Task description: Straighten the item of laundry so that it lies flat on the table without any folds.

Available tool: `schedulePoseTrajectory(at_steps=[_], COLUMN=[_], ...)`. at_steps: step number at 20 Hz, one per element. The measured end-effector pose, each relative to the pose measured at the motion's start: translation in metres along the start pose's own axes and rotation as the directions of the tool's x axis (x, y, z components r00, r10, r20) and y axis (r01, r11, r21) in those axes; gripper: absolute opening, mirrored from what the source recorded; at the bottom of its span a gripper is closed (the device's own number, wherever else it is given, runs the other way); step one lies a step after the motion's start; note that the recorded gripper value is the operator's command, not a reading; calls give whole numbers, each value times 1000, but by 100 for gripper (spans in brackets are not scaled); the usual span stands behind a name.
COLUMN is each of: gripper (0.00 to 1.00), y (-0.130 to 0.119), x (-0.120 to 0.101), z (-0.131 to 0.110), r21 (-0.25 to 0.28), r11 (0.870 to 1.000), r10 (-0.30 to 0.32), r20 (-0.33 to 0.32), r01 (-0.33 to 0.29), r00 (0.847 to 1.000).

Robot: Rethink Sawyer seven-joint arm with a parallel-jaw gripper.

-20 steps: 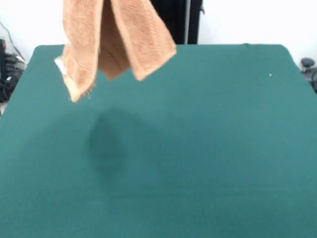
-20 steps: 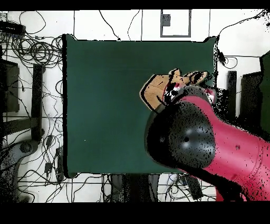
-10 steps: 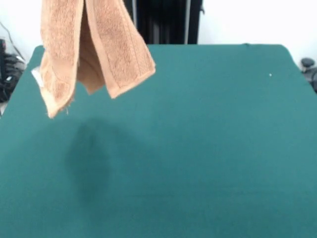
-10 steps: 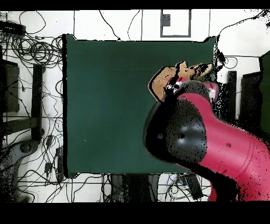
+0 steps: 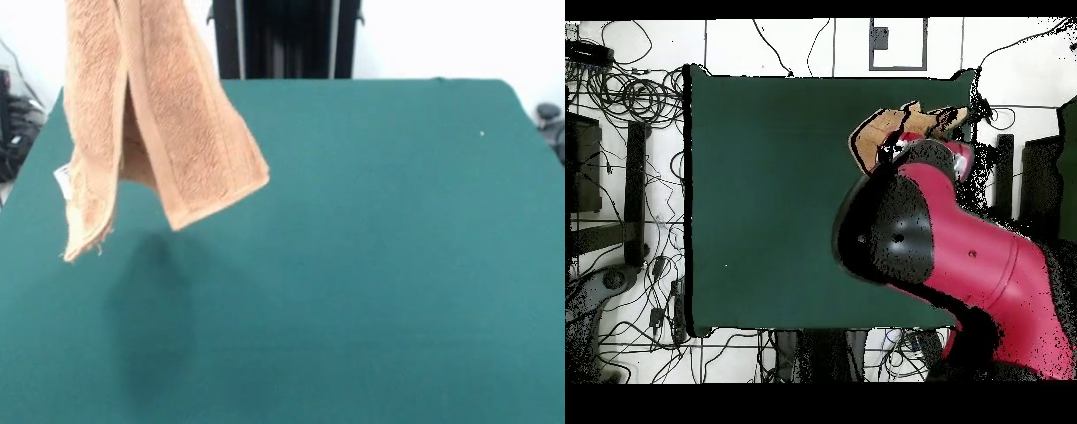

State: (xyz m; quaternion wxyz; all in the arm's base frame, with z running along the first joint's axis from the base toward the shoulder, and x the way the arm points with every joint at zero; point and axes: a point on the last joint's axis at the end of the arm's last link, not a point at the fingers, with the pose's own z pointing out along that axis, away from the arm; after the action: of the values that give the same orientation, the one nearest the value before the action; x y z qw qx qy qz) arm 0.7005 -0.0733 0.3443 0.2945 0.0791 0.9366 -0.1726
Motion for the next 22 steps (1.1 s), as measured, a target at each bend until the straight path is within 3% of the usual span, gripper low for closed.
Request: schedulePoseTrajectory(at_steps=[10, 22], gripper=[0, 0], y=[7, 14], x=[7, 6], z=[46, 76], r21=[47, 67], r11=[998, 995], r10=[30, 63], r20=[75, 166], r01=[-33, -75], r00=[997, 984])
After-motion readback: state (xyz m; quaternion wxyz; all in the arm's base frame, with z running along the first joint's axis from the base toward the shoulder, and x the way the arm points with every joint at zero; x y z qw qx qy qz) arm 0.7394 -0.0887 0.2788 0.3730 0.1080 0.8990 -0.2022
